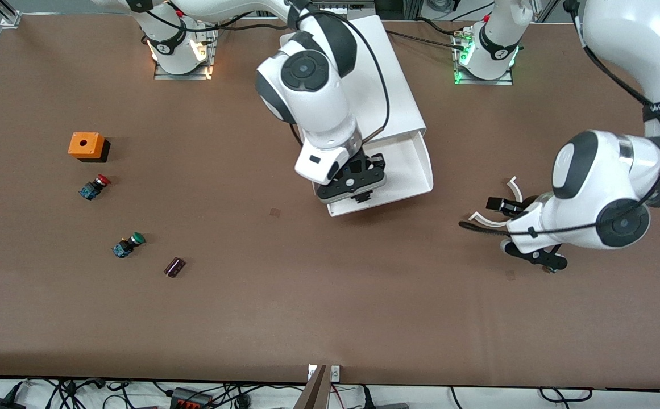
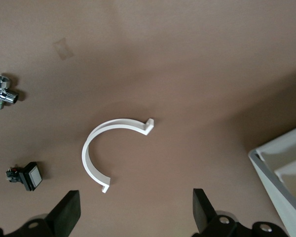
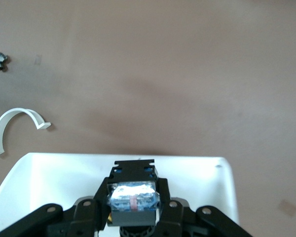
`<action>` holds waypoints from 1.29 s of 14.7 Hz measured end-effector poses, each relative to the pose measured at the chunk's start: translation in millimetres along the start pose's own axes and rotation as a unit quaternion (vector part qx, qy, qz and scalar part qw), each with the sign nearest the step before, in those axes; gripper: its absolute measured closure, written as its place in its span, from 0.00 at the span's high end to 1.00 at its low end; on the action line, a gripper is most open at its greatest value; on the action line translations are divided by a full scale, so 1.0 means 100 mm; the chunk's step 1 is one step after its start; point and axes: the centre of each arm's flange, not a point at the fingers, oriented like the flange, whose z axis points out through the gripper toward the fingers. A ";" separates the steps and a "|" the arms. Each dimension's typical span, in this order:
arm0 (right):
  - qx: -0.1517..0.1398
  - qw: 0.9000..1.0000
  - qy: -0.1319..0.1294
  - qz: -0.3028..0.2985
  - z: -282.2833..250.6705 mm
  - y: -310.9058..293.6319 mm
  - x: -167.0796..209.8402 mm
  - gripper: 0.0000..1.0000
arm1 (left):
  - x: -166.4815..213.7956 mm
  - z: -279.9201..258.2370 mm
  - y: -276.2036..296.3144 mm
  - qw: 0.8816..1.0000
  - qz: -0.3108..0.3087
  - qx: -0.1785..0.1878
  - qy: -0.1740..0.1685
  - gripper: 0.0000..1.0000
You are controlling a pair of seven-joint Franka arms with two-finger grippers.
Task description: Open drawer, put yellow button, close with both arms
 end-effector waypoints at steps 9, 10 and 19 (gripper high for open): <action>0.000 1.000 -0.024 0.010 0.35 -0.11 -0.14 0.41 | 0.16 0.27 -0.05 1.000 -0.009 0.001 -0.016 1.00; -0.001 1.000 -0.026 0.010 0.36 -0.12 -0.15 0.41 | 0.16 0.27 -0.05 1.000 -0.011 0.001 -0.016 1.00; -0.017 0.998 -0.058 0.004 0.38 -0.16 -0.27 0.54 | 0.16 0.27 -0.05 1.000 -0.022 0.001 -0.016 1.00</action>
